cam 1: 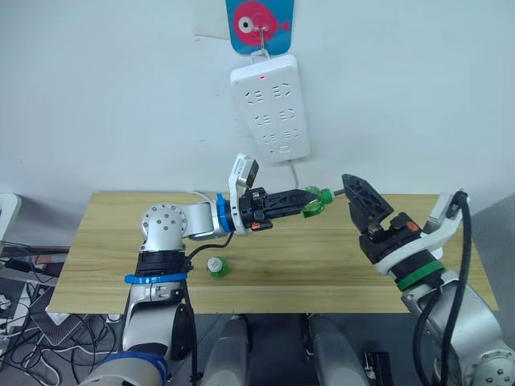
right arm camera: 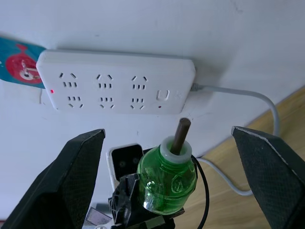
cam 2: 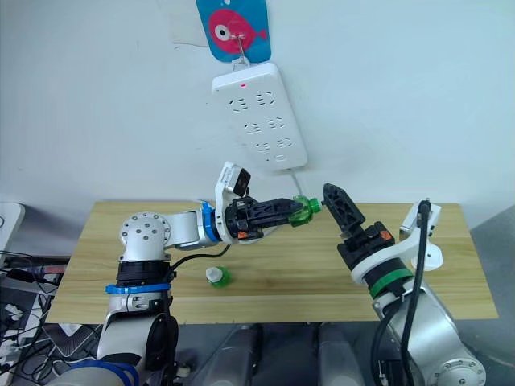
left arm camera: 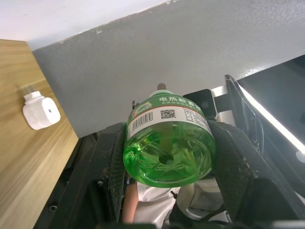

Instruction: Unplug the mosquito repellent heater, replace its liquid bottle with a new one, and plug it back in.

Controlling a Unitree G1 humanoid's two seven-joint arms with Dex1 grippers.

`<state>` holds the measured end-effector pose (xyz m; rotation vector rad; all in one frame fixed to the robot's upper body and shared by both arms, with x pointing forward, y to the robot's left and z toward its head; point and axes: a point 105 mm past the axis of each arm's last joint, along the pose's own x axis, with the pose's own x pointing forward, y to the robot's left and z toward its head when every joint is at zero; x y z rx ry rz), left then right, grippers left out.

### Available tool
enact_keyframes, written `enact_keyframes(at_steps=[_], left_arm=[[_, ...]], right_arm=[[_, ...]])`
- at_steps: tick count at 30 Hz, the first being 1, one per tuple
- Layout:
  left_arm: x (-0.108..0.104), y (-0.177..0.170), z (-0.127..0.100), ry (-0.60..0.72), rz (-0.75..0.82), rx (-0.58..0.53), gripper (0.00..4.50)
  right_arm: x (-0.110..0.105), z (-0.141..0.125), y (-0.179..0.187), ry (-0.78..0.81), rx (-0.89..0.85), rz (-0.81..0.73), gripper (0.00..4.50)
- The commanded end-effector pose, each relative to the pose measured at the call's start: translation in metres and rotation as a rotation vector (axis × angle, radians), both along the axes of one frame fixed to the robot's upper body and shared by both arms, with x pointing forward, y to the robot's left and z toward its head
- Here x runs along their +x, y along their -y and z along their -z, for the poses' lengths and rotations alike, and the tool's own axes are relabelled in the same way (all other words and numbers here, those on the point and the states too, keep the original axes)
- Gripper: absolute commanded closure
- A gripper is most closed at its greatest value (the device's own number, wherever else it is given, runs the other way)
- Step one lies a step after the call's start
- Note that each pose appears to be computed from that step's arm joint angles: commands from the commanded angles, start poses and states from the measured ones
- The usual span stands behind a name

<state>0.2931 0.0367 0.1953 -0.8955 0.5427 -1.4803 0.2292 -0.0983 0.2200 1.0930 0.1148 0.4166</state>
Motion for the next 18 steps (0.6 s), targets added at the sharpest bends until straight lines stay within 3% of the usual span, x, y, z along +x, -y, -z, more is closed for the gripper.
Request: enact_keyframes(at_steps=[1, 9, 12, 18], left_arm=[[-0.006, -0.001, -0.012, 0.044, 0.016, -0.036, 2.22], [-0.009, -0.002, -0.01, 0.038, 0.027, -0.027, 2.22], [-0.011, -0.001, -0.008, 0.038, 0.037, -0.022, 2.22], [-0.009, 0.001, -0.008, 0.037, 0.037, -0.022, 2.22]], right_arm=[[0.0, -0.004, -0.003, 0.033, 0.005, 0.002, 0.04], [0.004, -0.004, -0.01, 0.045, 0.001, -0.016, 0.04], [0.004, -0.004, -0.011, 0.045, -0.001, -0.024, 0.55], [0.005, -0.004, -0.016, 0.056, -0.008, -0.052, 2.65]])
